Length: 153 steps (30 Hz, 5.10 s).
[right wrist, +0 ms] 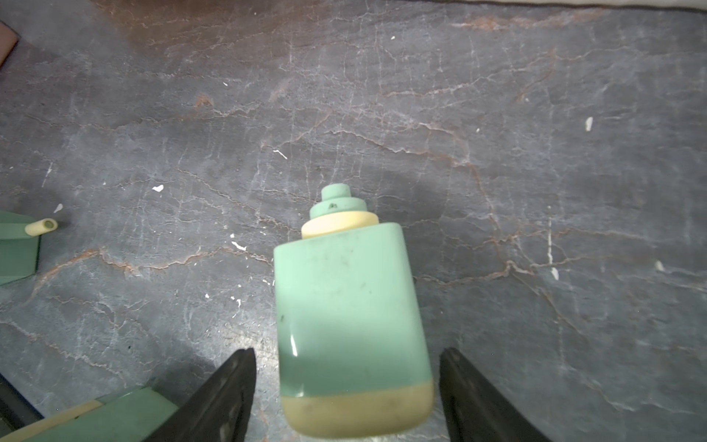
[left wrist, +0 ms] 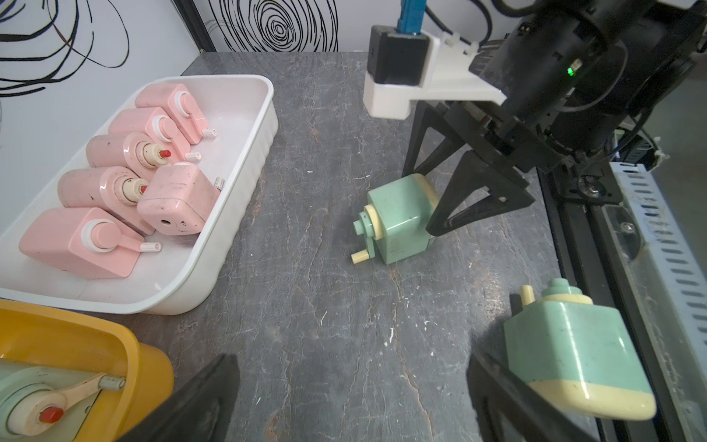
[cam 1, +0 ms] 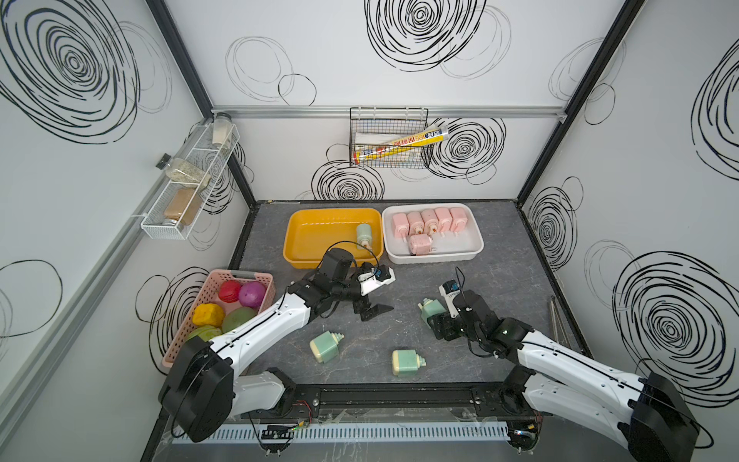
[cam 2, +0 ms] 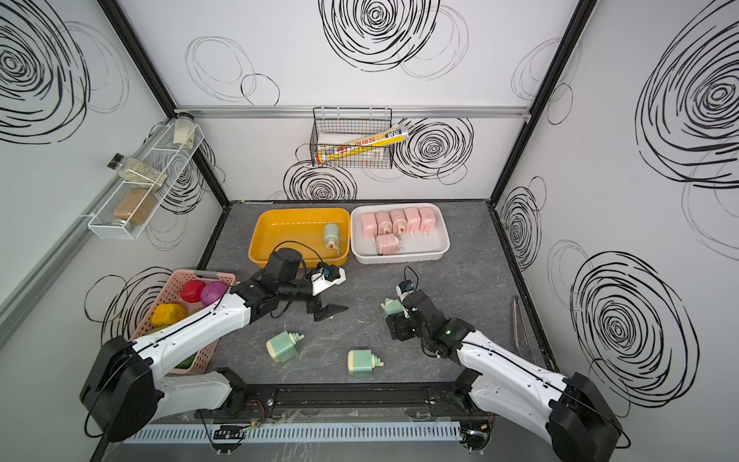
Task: Place the pencil sharpeners by color into the storage box
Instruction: Pick up the pencil sharpener from the center of the board, then place the pencil sharpener in the storage box.
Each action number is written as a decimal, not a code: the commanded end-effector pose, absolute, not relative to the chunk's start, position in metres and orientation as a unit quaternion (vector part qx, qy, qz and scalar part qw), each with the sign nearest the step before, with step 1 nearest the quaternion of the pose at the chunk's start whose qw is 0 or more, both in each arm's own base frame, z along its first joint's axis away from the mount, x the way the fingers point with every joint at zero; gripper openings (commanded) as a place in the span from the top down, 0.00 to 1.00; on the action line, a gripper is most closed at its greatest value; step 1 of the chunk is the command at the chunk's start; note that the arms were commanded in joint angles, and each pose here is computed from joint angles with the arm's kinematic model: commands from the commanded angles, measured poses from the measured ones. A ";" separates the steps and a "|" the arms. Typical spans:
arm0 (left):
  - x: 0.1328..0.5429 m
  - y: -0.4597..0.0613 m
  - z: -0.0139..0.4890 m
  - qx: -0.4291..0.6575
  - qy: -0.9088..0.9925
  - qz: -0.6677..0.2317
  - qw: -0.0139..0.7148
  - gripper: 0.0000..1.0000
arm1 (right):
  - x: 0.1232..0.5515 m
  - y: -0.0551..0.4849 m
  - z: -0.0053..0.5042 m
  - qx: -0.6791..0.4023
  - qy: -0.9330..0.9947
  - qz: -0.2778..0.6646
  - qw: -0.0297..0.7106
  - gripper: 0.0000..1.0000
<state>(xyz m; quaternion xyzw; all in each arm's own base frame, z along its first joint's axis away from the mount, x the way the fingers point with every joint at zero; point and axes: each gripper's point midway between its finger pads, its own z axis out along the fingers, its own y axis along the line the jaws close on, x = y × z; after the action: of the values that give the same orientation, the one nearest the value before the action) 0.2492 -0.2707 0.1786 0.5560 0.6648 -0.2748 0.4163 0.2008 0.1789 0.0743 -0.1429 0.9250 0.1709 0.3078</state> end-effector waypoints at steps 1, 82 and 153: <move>0.247 -0.274 0.190 0.564 0.646 -0.280 0.431 0.01 | 0.202 0.176 0.072 -0.132 0.929 0.160 0.308 0.24; 0.218 -0.315 0.194 0.707 0.543 -0.264 0.369 0.43 | 0.178 0.290 0.227 -0.514 0.690 0.272 0.431 0.71; 0.544 -0.118 0.108 -0.087 0.894 -0.067 0.434 0.85 | 0.269 0.171 0.209 -0.024 0.821 0.206 0.531 0.00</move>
<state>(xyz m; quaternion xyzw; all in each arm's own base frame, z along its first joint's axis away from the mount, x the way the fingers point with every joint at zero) 0.5341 -0.1133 0.0970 -0.0816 0.9055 -0.0606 0.4119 0.2708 0.1737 0.2126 -0.0252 0.8185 0.2077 0.5351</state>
